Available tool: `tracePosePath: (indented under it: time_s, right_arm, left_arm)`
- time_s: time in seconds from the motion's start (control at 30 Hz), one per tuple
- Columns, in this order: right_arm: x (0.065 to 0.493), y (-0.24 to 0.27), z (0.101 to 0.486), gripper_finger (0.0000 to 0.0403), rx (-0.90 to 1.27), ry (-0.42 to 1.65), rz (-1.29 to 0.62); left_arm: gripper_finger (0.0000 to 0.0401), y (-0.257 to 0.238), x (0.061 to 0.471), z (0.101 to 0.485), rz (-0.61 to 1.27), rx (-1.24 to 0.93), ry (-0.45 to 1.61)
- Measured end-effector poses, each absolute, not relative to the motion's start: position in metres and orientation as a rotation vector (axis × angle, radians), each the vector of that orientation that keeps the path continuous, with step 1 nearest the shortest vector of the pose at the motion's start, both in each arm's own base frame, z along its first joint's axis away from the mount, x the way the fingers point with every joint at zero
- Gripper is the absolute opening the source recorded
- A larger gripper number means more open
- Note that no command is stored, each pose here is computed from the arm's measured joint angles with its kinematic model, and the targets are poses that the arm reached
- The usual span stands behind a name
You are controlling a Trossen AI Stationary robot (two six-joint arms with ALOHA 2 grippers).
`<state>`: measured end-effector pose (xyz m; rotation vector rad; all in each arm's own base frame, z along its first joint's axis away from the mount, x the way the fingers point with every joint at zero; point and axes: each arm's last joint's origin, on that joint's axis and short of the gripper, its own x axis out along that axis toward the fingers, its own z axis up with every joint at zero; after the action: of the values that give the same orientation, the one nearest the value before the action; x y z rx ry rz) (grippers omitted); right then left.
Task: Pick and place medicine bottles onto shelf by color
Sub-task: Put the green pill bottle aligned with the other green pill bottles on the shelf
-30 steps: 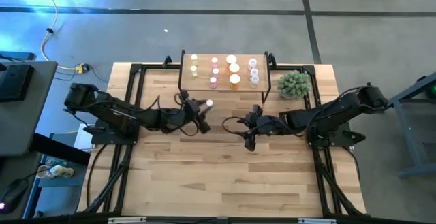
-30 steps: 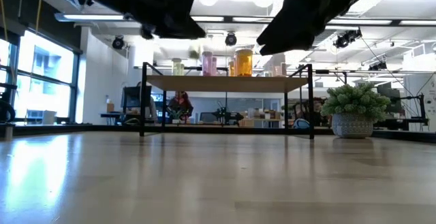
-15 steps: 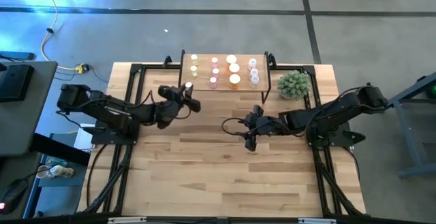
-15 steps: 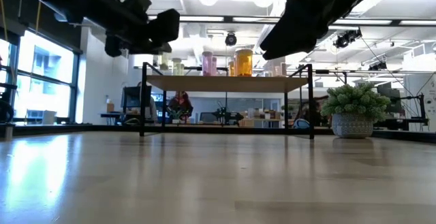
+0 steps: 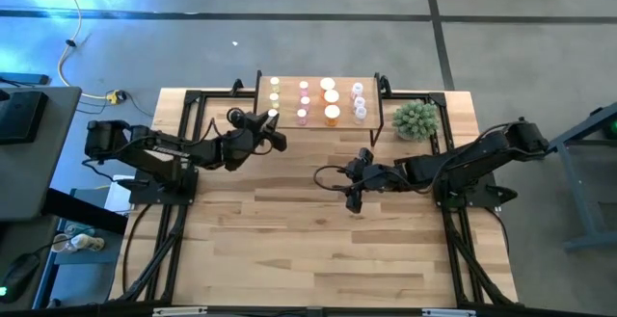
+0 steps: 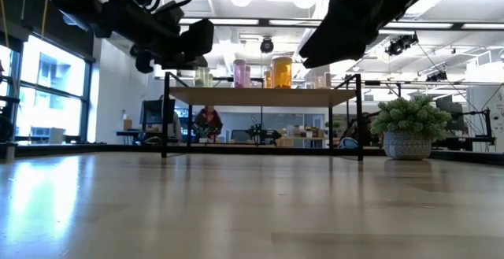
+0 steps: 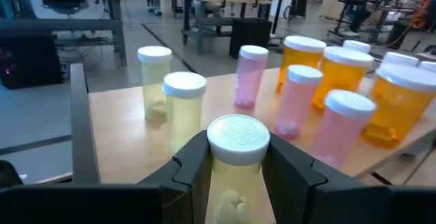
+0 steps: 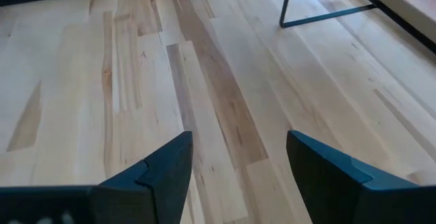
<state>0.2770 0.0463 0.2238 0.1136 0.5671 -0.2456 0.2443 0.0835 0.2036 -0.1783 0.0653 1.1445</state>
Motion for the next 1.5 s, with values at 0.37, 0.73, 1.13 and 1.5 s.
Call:
tracePosePath:
  time_s: [0.37, 0.73, 1.13, 1.5]
  right_arm:
    - [0.277, 0.046, 0.224, 0.0229, 0.111, 0.566, -0.253]
    - [0.277, 0.046, 0.224, 0.0229, 0.109, 0.566, -0.252]
    - [0.277, 0.046, 0.224, 0.0229, 0.111, 0.567, -0.249]
    - [0.277, 0.046, 0.224, 0.0229, 0.112, 0.568, -0.249]
  left_arm:
    - [0.0106, 0.099, 0.240, 0.203, 1.121, -0.188, 0.089]
    - [0.0106, 0.099, 0.240, 0.202, 1.137, -0.183, 0.097]
    - [0.0157, 0.100, 0.239, 0.201, 1.148, -0.133, 0.131]
    - [0.0189, 0.099, 0.240, 0.201, 1.138, -0.142, 0.123]
